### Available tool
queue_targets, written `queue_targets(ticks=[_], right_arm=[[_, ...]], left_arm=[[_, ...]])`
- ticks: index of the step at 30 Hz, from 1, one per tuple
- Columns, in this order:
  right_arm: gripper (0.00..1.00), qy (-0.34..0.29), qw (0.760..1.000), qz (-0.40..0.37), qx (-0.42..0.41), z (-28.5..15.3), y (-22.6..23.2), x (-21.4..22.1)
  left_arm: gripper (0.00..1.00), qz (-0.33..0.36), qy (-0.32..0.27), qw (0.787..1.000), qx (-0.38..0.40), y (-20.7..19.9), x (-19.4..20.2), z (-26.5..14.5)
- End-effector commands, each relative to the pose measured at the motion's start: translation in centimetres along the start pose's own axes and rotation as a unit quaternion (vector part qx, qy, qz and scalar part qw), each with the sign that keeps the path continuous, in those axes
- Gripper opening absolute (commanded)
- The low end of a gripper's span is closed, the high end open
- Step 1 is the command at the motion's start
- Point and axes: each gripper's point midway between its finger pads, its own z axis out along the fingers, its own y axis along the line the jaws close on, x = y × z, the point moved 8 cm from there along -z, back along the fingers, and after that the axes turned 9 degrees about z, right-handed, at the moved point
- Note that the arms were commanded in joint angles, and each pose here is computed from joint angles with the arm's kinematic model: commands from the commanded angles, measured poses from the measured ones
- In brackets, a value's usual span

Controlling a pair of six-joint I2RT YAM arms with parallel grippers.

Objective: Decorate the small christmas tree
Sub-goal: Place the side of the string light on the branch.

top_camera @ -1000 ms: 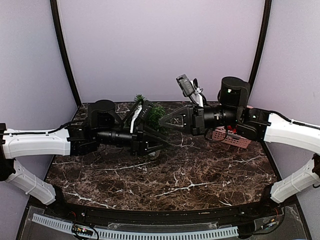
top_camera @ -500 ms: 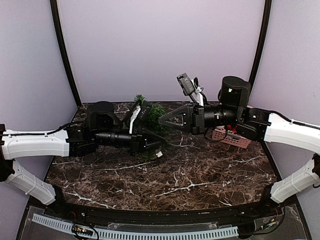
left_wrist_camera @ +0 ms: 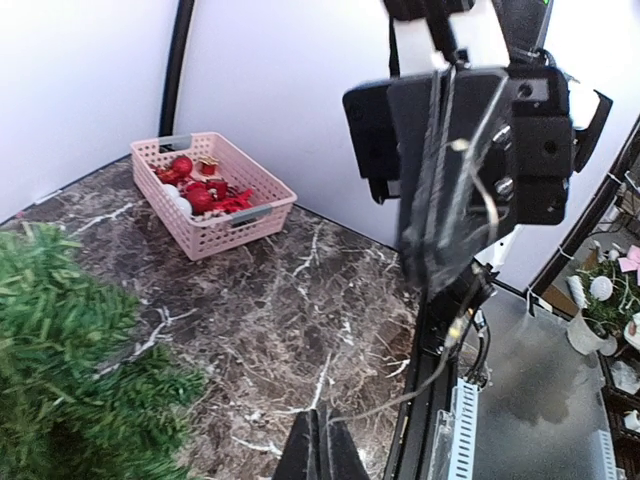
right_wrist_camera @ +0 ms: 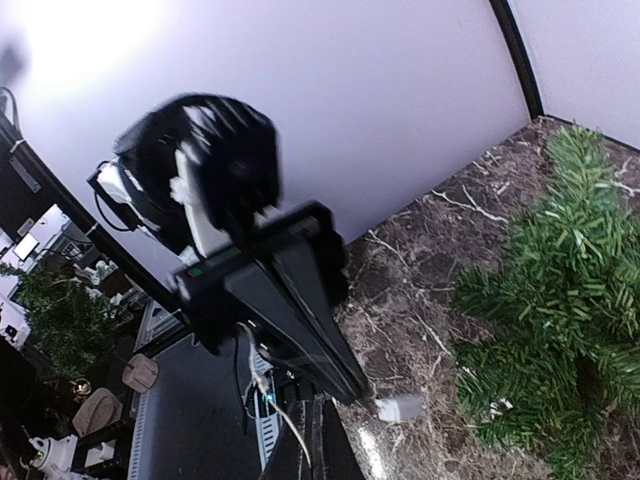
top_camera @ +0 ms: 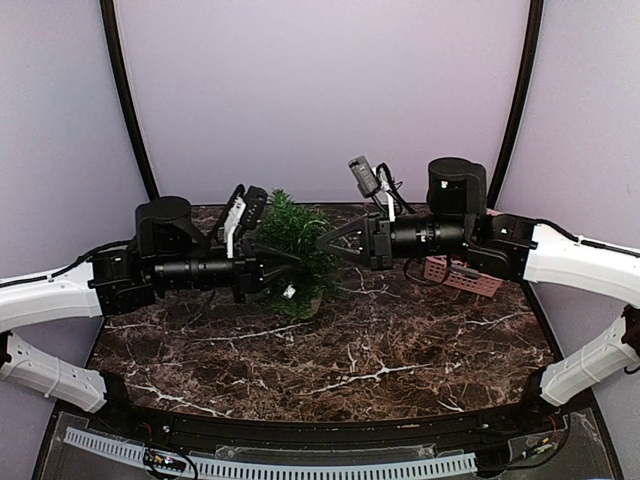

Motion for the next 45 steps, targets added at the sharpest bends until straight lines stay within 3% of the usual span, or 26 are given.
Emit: queue_targets(ticks=[1, 7, 16, 26, 34, 45], right_arm=[[0.0, 0.015, 0.999, 0.006, 0.046, 1.4, -1.0, 0.8], [0.0, 0.022, 0.997, 0.021, 0.074, 4.4, -2.2, 2.1], [0.0, 0.028, 0.995, 0.057, 0.08, 7.7, -4.0, 4.6], [0.0, 0.022, 0.989, 0.093, 0.116, 9.2, -6.5, 7.0], [0.0, 0.038, 0.985, 0.102, 0.135, 10.1, -7.3, 8.6], [0.0, 0.007, 0.976, 0.11, 0.189, 8.3, -8.0, 9.0]], left_arm=[[0.0, 0.017, 0.03, 0.995, -0.095, 0.8, 0.7, -2.9], [0.0, 0.016, 0.079, 0.978, -0.193, 2.2, 2.8, -5.1], [0.0, -0.019, 0.106, 0.951, -0.29, 4.3, 5.8, -7.4], [0.0, -0.055, 0.107, 0.944, -0.308, 7.0, 8.0, -7.7], [0.0, -0.037, 0.132, 0.947, -0.29, 8.2, 8.4, -5.5], [0.0, -0.033, 0.161, 0.951, -0.263, 9.9, 9.0, -1.9]])
